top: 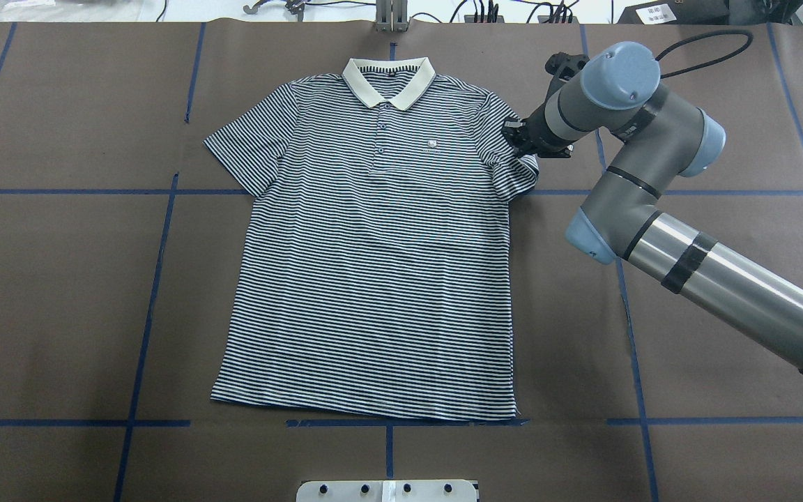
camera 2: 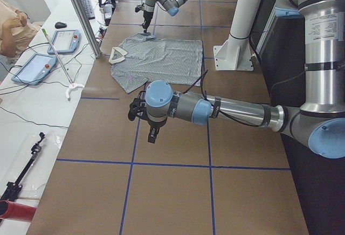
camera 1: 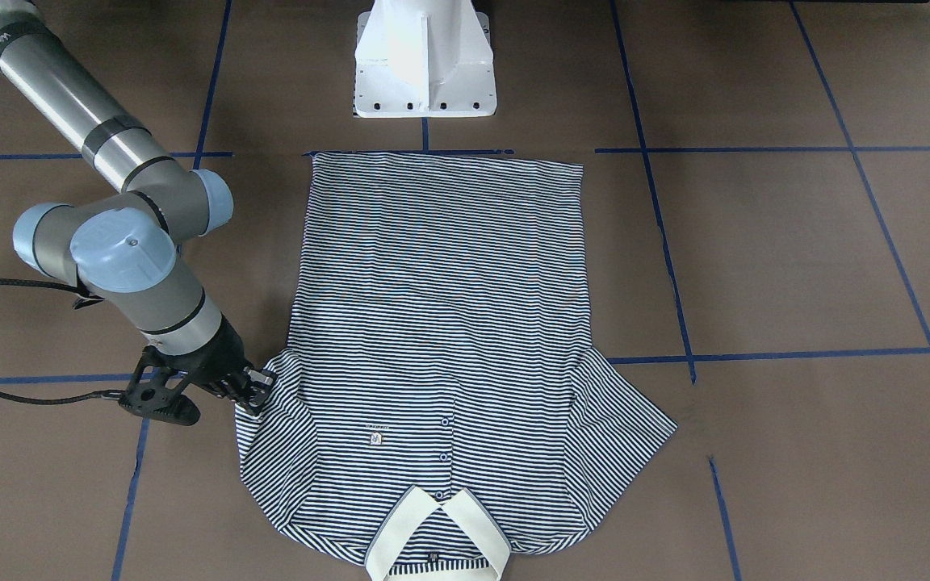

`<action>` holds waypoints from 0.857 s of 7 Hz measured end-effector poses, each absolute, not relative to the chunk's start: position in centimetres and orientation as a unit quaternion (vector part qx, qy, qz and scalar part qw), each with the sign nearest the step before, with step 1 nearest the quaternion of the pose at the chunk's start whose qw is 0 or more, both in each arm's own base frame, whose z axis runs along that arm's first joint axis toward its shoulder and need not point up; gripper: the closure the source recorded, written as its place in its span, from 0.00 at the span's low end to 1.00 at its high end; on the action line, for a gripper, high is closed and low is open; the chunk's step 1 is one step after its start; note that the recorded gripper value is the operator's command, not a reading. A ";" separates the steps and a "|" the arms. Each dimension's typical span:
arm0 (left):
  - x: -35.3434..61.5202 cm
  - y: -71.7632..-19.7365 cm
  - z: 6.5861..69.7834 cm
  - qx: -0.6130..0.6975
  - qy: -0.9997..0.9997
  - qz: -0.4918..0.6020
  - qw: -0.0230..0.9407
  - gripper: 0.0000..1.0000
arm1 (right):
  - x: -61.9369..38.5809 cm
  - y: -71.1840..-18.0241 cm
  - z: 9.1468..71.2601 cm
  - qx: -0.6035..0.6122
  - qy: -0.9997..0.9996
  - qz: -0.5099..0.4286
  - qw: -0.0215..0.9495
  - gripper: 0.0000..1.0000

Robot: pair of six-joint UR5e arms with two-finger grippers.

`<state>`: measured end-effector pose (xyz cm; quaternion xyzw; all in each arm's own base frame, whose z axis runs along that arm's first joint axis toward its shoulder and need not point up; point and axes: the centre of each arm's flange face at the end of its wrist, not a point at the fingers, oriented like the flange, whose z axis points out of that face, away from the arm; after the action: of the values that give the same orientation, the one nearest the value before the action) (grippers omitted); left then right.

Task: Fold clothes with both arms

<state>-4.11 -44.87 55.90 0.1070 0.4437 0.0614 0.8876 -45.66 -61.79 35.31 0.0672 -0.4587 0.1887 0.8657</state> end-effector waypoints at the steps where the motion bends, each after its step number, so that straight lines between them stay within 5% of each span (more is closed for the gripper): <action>1: -4.1 -44.8 56.0 0.106 0.444 0.061 0.888 0.00 | -47.2 -62.1 33.1 0.072 -0.463 0.199 0.861 1.00; 6: -4.1 -44.7 55.8 0.108 0.444 0.062 0.888 0.00 | -51.3 -65.8 29.2 0.085 -0.448 0.228 0.861 1.00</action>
<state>-4.11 -44.69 55.75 0.1081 0.4437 0.0618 0.8875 -51.34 -65.80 29.24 0.0845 -0.4476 0.2277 0.8606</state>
